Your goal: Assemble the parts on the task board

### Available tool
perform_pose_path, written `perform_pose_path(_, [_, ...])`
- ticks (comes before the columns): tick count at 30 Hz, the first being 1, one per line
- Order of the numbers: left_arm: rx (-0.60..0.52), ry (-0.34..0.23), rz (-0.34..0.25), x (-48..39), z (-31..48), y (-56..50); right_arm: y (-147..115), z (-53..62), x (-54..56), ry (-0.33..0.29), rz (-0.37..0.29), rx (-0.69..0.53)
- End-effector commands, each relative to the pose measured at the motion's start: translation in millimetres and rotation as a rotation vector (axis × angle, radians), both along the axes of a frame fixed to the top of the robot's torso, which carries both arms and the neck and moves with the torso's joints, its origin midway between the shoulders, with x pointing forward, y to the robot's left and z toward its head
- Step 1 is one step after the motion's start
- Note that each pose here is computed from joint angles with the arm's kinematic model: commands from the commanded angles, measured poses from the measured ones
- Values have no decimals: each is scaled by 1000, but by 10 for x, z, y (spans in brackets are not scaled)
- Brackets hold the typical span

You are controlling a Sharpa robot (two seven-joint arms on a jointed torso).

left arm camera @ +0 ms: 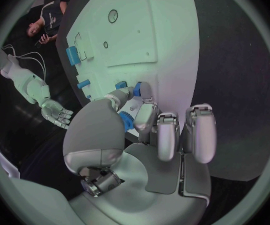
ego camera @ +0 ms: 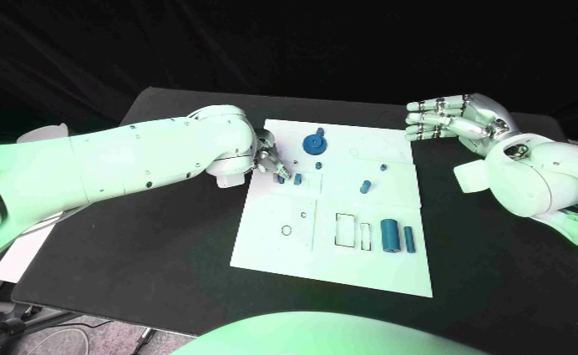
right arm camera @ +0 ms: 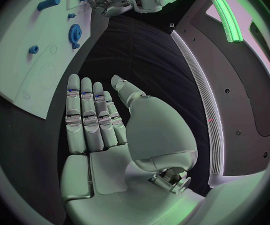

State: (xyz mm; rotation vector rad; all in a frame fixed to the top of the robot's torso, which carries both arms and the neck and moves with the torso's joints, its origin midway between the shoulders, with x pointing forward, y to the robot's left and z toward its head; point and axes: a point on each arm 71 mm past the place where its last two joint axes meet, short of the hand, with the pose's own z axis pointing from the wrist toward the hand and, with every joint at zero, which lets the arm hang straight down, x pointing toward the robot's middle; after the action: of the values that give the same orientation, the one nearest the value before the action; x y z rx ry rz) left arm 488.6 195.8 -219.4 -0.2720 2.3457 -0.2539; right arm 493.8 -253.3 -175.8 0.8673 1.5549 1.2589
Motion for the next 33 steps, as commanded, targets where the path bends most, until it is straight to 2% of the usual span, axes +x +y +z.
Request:
perform_pose_path(1, [26, 46, 3, -41, -60, 1, 16, 2, -8, -4, 17, 4])
perform_pose_path(9, [14, 25, 23, -31, -44, 12, 14, 2, -7, -4, 17, 3])
perform_pose_path(20, [-28, -28, 64, -40, 27, 58, 13, 2, -7, -4, 17, 3])
perform_pose_path(27, [-133, -83, 102, -39, 119, 86, -2, -3, -1, -2, 14, 1])
perform_pose_path(33, [-255, -145, 167, -10, 186, 133, -16, -11, 6, 0, 9, -1])
